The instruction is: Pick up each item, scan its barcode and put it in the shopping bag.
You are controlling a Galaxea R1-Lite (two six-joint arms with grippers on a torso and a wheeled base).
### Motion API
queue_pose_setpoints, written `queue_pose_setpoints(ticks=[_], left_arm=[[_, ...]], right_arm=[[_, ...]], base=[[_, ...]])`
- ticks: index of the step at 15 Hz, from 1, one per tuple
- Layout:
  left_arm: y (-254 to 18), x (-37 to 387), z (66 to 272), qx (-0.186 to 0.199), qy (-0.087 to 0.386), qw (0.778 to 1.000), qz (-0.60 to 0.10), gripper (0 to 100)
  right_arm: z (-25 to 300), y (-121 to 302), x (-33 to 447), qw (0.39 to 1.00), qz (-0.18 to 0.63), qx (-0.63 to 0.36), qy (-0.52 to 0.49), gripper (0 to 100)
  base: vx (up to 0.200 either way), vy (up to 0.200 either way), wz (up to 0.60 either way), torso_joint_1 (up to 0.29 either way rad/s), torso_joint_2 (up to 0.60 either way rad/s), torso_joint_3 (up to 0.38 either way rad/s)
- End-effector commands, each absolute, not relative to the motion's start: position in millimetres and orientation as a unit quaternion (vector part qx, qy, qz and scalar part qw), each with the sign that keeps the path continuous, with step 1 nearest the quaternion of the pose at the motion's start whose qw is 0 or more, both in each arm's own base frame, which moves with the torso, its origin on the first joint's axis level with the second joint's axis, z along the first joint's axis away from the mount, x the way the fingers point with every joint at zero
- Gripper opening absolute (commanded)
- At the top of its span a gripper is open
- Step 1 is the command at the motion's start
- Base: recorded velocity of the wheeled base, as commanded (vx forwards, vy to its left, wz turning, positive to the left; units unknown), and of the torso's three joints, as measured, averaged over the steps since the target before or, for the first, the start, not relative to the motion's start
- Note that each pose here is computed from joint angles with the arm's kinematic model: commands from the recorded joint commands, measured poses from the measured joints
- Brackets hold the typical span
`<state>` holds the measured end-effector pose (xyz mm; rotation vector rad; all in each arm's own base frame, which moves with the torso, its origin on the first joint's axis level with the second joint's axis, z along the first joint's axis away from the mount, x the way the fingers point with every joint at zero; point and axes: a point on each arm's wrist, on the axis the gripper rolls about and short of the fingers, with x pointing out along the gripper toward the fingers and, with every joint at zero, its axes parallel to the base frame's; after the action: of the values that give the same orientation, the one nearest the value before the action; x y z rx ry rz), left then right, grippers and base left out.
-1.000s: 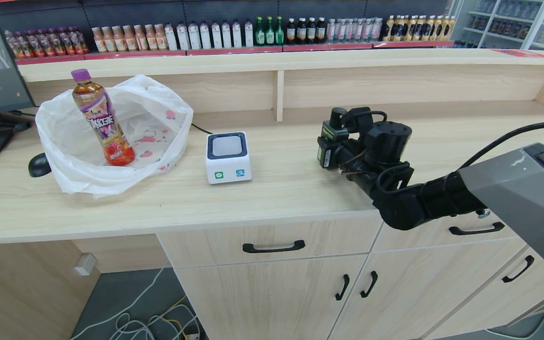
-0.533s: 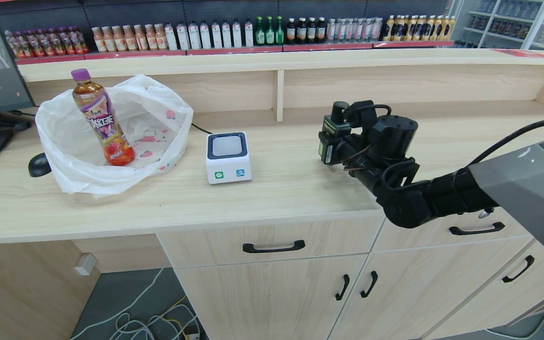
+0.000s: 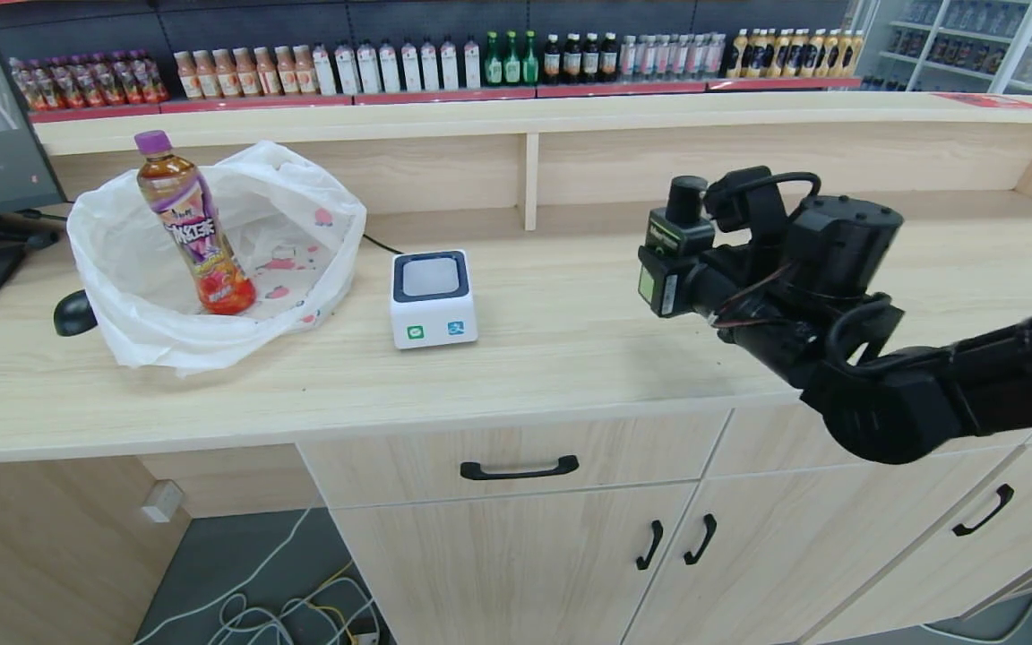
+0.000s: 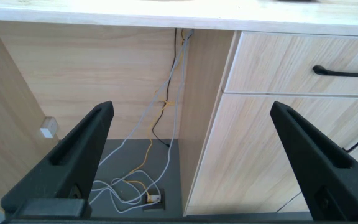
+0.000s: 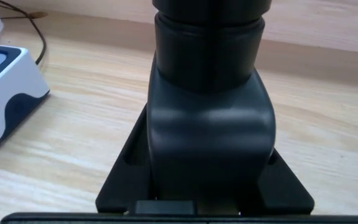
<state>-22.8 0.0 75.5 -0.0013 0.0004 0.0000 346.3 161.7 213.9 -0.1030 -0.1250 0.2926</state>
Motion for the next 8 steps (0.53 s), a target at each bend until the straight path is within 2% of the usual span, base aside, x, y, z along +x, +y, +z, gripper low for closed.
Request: queue_pose_setpoints(ticks=[1, 5, 8], left_arm=[[0.0, -22.8, 75.5, -0.001, 0.0, 1.0, 0.0, 100], [0.0, -22.8, 75.5, -0.001, 0.0, 1.0, 0.0, 100], [0.0, -22.8, 75.5, -0.001, 0.0, 1.0, 0.0, 100]], right_arm=[[231.6, 143.5, 300.4, 0.985, 0.149, -0.052, -0.069, 0], [208.7, 123.2, 247.4, 0.983, 0.157, -0.065, -0.069, 0], [199.3, 113.4, 219.8, 0.98, 0.163, -0.055, -0.104, 0]], base=[[0.0, 0.0, 0.0, 0.0, 0.0, 0.0], [0.0, 0.0, 0.0, 0.0, 0.0, 0.0], [0.0, 0.0, 0.0, 0.0, 0.0, 0.0]])
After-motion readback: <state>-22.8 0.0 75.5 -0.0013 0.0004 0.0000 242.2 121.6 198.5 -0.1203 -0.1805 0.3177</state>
